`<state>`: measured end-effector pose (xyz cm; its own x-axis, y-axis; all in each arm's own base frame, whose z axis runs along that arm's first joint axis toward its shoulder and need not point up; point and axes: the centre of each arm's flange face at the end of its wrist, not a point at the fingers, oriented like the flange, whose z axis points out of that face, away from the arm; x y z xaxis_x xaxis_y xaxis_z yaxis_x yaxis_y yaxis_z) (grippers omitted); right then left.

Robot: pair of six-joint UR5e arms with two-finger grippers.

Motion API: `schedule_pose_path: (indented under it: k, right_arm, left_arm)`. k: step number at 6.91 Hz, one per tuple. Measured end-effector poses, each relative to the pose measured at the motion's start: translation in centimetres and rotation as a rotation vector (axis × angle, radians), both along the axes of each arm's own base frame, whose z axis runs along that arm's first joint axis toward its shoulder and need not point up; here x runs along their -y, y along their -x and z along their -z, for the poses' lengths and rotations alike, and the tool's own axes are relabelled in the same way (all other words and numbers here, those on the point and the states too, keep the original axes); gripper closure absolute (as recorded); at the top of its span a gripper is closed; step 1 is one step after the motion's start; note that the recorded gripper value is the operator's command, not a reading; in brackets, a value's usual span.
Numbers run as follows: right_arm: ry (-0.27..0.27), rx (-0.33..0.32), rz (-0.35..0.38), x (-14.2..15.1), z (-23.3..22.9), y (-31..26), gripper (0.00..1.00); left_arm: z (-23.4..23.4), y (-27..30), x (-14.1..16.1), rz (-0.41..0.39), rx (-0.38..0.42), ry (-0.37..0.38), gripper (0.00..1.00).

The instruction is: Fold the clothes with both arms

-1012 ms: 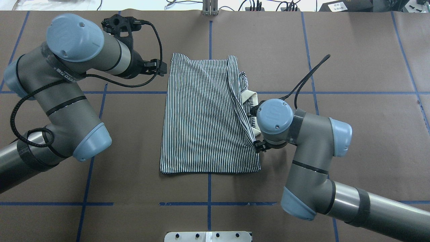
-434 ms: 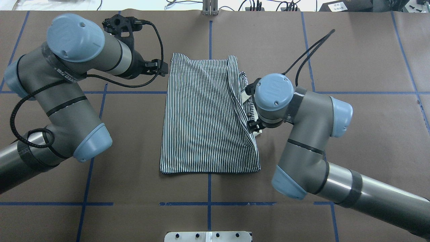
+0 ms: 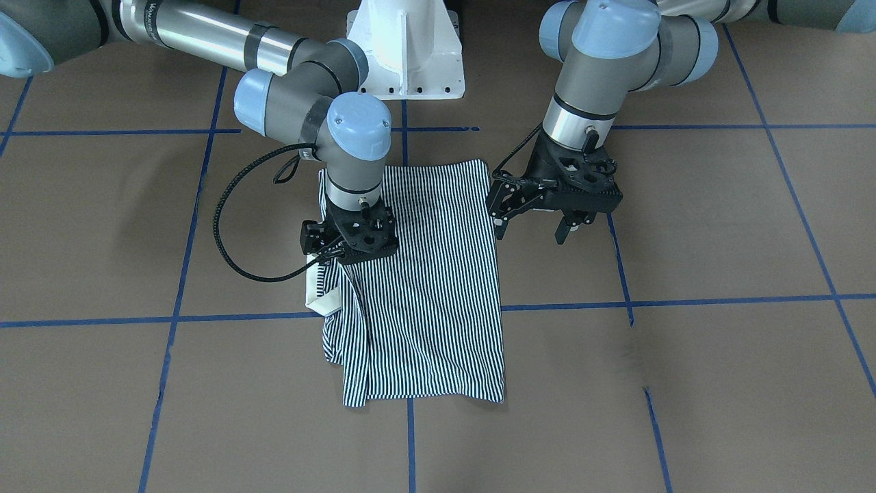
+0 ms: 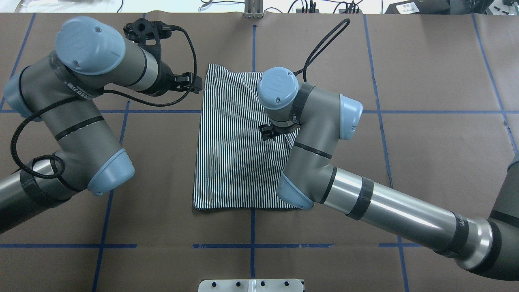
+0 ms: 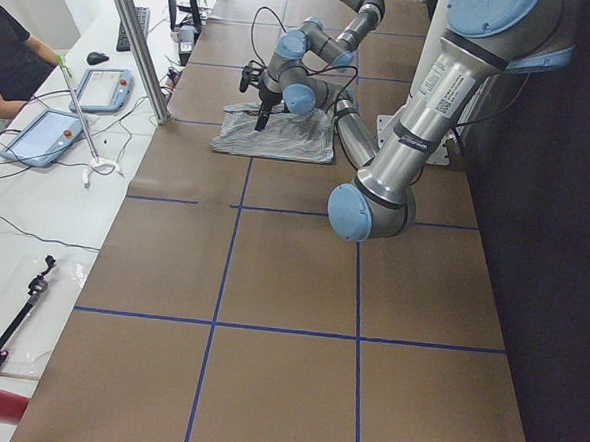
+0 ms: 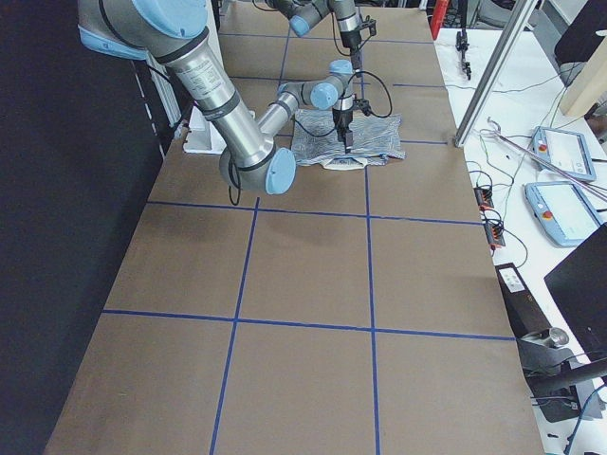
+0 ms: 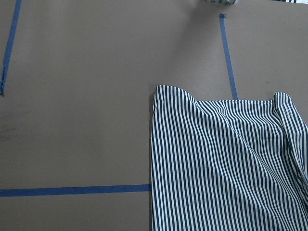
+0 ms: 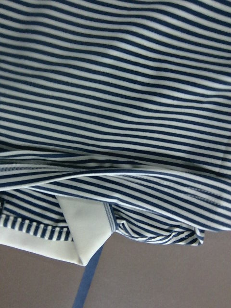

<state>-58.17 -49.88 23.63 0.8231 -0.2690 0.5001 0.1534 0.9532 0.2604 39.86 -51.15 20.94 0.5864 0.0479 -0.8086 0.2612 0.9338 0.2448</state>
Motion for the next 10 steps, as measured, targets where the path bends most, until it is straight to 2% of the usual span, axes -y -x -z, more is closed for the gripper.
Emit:
schedule_pose_path:
  k: [5,7,10]
  right_arm:
    - [0.078,-0.090,0.022,-0.5,-3.1,-0.4,0.00]
    - [0.091,-0.105,0.022,-0.3,-4.1,-1.2,0.00]
    - [0.088,-0.137,0.041,0.1,-9.6,-7.5,0.00]
  left_arm:
    - [0.0,0.0,0.0,-0.001,0.000,0.002,0.00]
    - [0.1,0.0,0.0,0.000,-0.002,0.000,0.00]
    - [0.4,-0.1,0.0,0.001,-0.007,-0.001,0.00]
